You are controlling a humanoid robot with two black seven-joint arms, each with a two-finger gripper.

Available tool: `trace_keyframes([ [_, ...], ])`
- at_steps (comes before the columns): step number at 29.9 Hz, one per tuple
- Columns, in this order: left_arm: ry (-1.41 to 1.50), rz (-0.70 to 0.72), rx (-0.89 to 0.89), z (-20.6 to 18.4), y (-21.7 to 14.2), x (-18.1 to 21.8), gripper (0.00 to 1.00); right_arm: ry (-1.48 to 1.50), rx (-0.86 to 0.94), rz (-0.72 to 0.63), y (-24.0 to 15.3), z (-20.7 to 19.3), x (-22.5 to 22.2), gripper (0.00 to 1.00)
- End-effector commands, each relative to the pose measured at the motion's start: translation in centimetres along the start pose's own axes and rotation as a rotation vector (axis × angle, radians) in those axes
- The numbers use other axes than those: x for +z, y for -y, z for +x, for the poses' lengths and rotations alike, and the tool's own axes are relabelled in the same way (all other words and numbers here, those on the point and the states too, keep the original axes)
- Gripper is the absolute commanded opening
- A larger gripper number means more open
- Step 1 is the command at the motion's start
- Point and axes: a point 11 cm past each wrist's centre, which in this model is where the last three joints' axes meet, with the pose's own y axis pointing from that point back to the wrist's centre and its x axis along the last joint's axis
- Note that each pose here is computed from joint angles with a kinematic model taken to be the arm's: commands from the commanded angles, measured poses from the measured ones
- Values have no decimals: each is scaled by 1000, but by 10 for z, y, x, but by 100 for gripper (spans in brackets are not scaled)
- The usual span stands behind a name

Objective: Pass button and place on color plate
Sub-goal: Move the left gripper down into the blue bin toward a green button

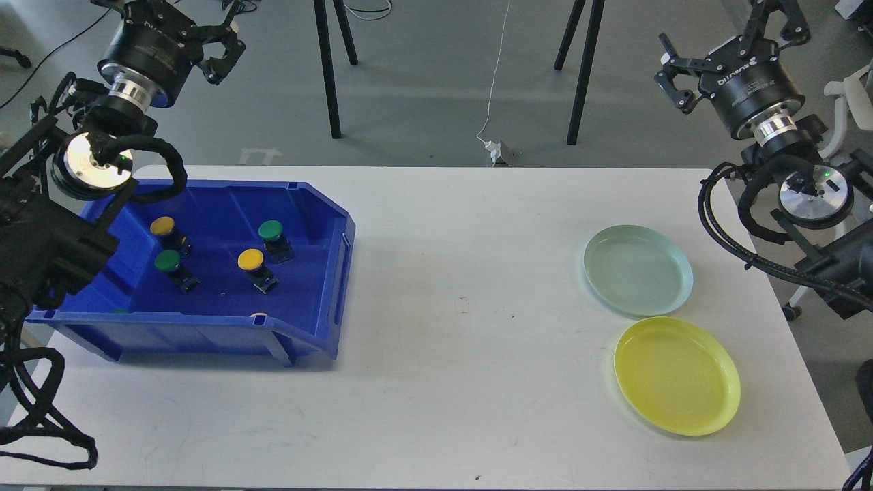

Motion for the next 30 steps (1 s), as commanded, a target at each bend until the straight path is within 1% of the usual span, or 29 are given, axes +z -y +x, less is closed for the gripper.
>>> trace_keyframes([
  [1, 3, -4, 27, 4, 0, 0, 100, 2, 1, 0, 0, 0, 1, 99],
  [3, 7, -5, 48, 11, -2, 1, 100, 3, 0, -1, 0, 0, 1, 99],
  [6, 8, -9, 40, 8, 1, 4, 100, 4, 2, 1, -1, 1, 2, 99],
  [10, 43, 13, -24, -4, 2, 6, 100, 9, 5, -6, -3, 2, 5, 99],
  [11, 83, 16, -44, -8, 1, 14, 100, 6, 2, -5, -4, 2, 3, 99],
  [13, 205, 36, -80, -15, -3, 28, 100, 4, 1, 2, -4, 2, 0, 99],
  [16, 457, 100, -156, -35, -11, 36, 100, 17, -3, 31, -3, 0, -8, 99],
  [21, 906, 228, -245, -44, -36, 48, 100, 17, 6, 35, -6, 4, -10, 99],
  [25, 1246, 336, -320, -43, -55, 44, 100, 12, 19, 34, -10, 9, -11, 99],
  [30, 1544, 454, -377, -27, -71, 29, 99, 3, 23, 38, -12, 11, -15, 99],
])
